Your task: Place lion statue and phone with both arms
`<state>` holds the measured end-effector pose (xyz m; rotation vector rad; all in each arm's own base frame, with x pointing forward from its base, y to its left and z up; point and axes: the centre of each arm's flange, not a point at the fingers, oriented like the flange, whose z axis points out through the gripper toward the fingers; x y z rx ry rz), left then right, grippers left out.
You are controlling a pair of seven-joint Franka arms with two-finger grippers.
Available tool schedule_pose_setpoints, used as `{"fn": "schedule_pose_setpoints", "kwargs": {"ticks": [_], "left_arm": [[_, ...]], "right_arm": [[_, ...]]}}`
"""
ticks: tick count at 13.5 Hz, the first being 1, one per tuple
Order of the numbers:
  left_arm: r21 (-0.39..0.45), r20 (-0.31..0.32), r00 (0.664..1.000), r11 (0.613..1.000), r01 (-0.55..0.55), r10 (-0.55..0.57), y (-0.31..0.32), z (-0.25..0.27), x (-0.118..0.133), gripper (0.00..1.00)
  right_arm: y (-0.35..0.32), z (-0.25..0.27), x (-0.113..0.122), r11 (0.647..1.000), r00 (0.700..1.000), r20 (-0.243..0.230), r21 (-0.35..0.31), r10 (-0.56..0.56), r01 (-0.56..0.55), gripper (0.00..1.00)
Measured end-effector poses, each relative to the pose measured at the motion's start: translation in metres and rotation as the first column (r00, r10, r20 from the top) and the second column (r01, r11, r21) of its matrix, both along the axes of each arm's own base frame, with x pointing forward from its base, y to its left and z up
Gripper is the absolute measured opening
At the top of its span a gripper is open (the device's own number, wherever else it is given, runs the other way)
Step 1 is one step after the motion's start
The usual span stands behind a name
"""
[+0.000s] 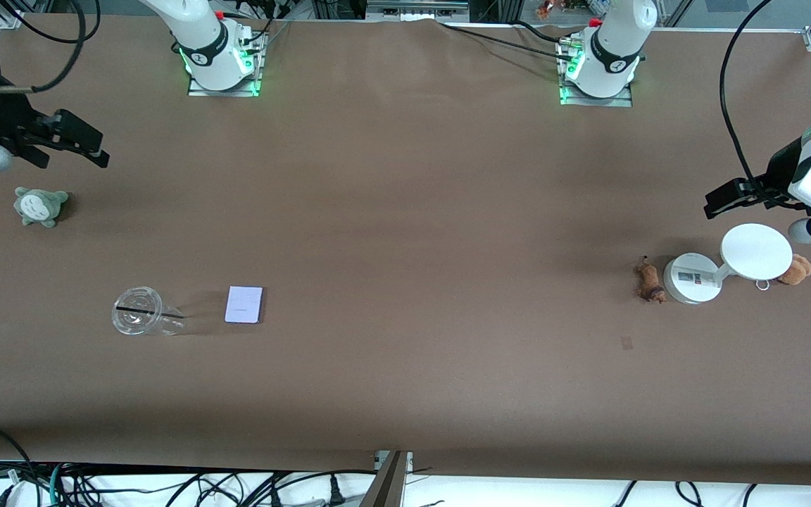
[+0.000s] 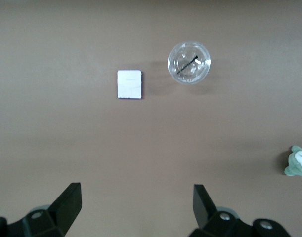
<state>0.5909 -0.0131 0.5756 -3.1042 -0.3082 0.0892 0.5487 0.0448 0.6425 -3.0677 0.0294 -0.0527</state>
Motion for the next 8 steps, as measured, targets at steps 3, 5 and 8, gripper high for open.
{"fn": "schedule_pose_setpoints", "kwargs": {"ticks": [3,5,8], "left_arm": [[0.000,0.001,1.000,1.000,0.000,0.000,0.000,0.001,0.000,1.00],[0.000,0.007,1.000,1.000,0.000,0.000,0.000,0.003,0.000,1.00],[0.000,0.010,1.000,1.000,0.001,-0.001,0.000,0.004,0.001,1.00]], "right_arm": [[-0.005,0.011,0.003,1.000,1.000,0.024,0.001,-0.011,0.011,1.00],[-0.008,0.013,0.005,1.000,0.999,0.030,0.001,-0.017,0.017,1.00],[-0.008,0.016,0.005,1.000,0.999,0.037,0.001,-0.017,0.017,1.00]]}}
